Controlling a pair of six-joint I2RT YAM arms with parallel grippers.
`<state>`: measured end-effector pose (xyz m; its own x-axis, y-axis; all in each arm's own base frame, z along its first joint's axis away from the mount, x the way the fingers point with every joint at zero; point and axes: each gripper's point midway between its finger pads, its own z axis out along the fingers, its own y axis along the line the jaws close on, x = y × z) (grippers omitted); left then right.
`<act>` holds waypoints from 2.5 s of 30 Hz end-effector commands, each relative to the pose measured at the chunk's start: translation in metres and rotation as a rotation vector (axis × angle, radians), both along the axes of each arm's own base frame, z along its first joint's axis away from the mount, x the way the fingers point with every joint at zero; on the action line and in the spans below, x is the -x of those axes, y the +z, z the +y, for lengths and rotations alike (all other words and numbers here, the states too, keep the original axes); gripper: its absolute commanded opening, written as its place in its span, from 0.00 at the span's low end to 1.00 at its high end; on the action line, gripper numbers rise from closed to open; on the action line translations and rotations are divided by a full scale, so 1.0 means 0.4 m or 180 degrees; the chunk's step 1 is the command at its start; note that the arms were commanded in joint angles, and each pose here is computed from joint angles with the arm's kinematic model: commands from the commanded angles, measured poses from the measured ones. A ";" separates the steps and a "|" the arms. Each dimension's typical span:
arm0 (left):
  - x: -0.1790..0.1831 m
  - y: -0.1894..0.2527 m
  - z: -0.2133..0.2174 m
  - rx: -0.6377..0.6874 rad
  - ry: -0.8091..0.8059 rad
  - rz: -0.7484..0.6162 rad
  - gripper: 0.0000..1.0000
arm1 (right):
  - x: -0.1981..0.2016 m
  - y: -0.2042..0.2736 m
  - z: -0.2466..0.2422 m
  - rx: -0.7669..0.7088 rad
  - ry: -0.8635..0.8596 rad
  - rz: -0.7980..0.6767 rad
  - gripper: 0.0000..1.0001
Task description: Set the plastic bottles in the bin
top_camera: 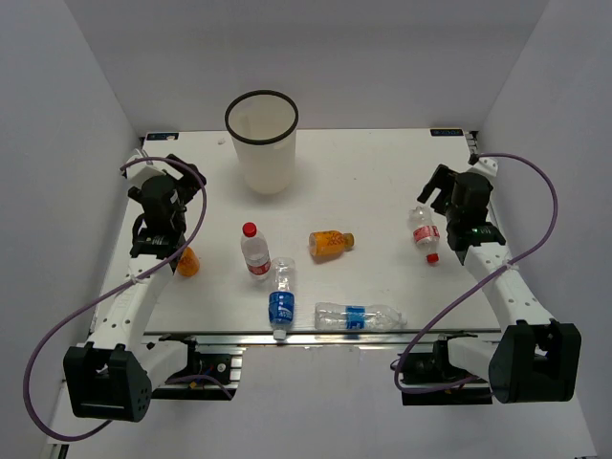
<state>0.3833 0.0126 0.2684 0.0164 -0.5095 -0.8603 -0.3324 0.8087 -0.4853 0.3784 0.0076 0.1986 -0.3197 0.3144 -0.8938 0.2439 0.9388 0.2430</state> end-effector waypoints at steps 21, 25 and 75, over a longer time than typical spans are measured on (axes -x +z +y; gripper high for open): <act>0.049 0.018 -0.008 -0.0010 -0.0088 0.0082 0.98 | -0.007 -0.369 -0.007 0.0423 0.0271 0.1505 0.89; 0.053 0.001 -0.002 -0.0033 -0.0047 0.0162 0.98 | -0.008 -0.405 -0.007 0.0439 0.0270 0.1628 0.87; 0.048 -0.120 0.008 0.0089 0.0114 0.0673 0.98 | -0.379 0.582 1.088 -0.0371 0.2691 -0.3674 0.58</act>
